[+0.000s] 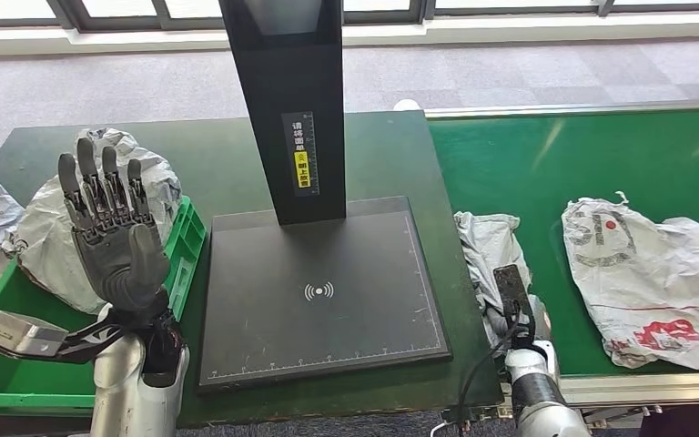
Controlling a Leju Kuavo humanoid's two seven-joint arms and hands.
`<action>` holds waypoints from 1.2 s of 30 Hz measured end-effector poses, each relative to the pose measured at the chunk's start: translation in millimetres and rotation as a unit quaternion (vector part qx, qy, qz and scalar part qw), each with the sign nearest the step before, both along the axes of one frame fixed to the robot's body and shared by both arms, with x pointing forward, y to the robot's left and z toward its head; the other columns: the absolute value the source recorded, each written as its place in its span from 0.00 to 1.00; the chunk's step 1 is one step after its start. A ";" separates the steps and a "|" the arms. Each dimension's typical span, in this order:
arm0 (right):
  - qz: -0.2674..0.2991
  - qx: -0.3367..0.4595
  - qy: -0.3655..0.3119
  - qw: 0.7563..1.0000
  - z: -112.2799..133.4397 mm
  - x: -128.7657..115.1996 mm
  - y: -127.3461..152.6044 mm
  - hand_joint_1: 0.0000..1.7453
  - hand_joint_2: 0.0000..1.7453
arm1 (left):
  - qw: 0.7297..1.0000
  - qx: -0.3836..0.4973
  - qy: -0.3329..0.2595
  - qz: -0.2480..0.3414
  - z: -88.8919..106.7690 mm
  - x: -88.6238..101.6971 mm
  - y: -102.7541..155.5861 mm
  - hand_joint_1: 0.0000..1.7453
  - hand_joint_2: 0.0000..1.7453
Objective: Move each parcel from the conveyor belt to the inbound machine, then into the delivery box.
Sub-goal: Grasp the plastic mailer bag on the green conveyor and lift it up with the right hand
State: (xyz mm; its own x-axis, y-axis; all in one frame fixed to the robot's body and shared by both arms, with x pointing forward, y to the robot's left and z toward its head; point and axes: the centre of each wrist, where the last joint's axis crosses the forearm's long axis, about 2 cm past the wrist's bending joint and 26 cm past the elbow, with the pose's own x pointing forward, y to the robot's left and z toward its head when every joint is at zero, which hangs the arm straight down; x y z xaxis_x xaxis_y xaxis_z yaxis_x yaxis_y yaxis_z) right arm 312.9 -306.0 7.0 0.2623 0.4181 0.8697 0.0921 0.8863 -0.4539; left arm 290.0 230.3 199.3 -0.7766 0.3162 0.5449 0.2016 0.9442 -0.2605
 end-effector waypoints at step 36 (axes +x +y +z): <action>0.324 0.397 -0.369 0.775 124.7 -3.1 110.1 1.00 1.00 | 0.998 0.026 0.026 -0.056 -20.9 4.1 -8.1 0.00 1.00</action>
State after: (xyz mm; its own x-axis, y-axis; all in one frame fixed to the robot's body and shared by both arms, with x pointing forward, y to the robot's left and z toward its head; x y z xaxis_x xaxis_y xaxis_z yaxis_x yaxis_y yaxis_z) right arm 309.8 -195.9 131.7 -0.4709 -0.4899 0.7336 -0.5148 0.8279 0.2224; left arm 294.2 222.2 178.4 -0.7085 0.3693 0.6013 0.2935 0.9292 -0.2248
